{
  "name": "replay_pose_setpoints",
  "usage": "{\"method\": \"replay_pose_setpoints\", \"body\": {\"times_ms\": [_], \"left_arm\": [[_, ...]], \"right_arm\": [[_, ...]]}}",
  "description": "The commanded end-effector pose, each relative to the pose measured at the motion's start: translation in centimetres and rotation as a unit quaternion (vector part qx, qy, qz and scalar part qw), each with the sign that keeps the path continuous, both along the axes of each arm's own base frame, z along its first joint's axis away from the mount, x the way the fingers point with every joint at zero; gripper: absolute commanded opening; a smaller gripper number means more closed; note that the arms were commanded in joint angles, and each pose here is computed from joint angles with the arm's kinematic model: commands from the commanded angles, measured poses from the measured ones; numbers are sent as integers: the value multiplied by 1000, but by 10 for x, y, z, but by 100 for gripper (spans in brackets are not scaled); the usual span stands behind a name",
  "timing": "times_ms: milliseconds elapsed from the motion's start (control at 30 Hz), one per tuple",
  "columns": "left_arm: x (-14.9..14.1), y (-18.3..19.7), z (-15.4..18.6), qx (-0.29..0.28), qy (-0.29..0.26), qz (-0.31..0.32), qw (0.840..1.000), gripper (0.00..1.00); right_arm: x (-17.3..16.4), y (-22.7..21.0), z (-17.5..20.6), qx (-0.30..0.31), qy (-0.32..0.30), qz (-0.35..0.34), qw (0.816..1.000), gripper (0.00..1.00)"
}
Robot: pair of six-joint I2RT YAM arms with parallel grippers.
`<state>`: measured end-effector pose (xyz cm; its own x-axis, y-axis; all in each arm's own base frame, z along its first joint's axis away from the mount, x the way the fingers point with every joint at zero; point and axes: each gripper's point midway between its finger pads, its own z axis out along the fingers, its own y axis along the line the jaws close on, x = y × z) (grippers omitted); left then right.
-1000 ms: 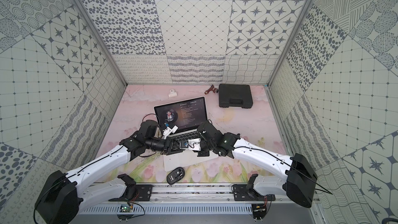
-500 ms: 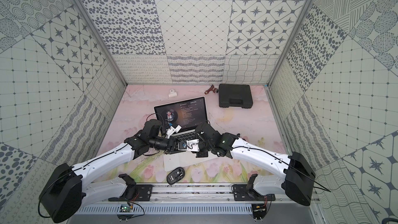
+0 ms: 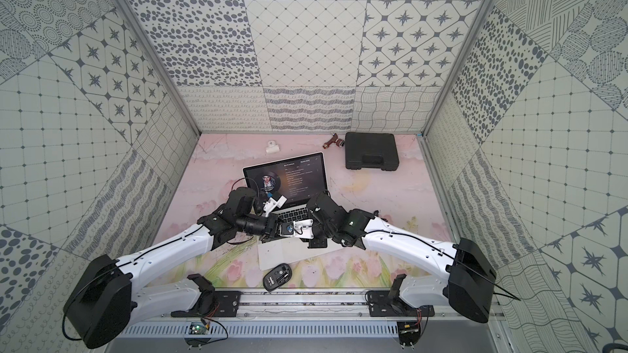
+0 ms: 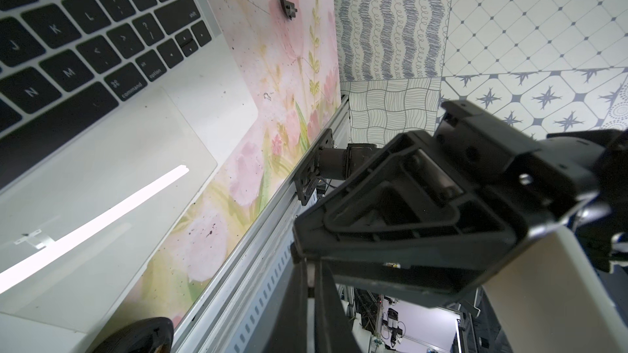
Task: Remove the wireless mouse receiver from the laptop
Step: Adjust the USB plug.
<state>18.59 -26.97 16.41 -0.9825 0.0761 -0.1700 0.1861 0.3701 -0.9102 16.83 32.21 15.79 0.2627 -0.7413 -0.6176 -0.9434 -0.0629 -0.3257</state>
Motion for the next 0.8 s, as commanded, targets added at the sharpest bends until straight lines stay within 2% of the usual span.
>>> {"method": "replay_pose_setpoints", "body": {"times_ms": [0,33,67,167,233,333,367,433,533,600,633,700,767], "left_arm": [[2,-4,12,-20,-23,-13,999,0],[1,-4,12,-20,-24,-14,999,0],[1,-4,12,-21,-26,-15,999,0],[3,-5,14,-22,-30,-16,999,0],[6,-6,20,-30,-38,-20,999,0],[13,-7,30,-38,-60,-23,997,0],[16,-8,33,-43,-67,-26,996,0],[19,-12,42,-58,-78,-39,994,0],[21,-18,55,-82,-104,-62,989,0],[22,-19,65,-97,-128,-71,985,0],[22,-20,69,-102,-139,-74,982,0],[23,-20,76,-107,-155,-79,979,0],[23,-21,84,-115,-167,-89,975,0]], "right_arm": [[4,12,13,23,-9,-2,1000,33],[5,11,15,26,-11,-5,1000,37],[6,11,17,32,-14,-12,999,46],[11,4,30,55,-27,-41,997,79],[17,-4,47,100,-21,-78,992,97],[22,-16,81,192,14,-135,972,97],[30,-22,93,227,28,-176,957,97],[46,-39,116,299,84,-275,910,97],[62,-58,127,338,203,-378,838,97],[67,-64,119,349,313,-431,771,97],[65,-61,118,349,373,-432,743,94],[58,-53,120,347,449,-422,707,93],[52,-49,122,345,499,-425,672,93]]}}
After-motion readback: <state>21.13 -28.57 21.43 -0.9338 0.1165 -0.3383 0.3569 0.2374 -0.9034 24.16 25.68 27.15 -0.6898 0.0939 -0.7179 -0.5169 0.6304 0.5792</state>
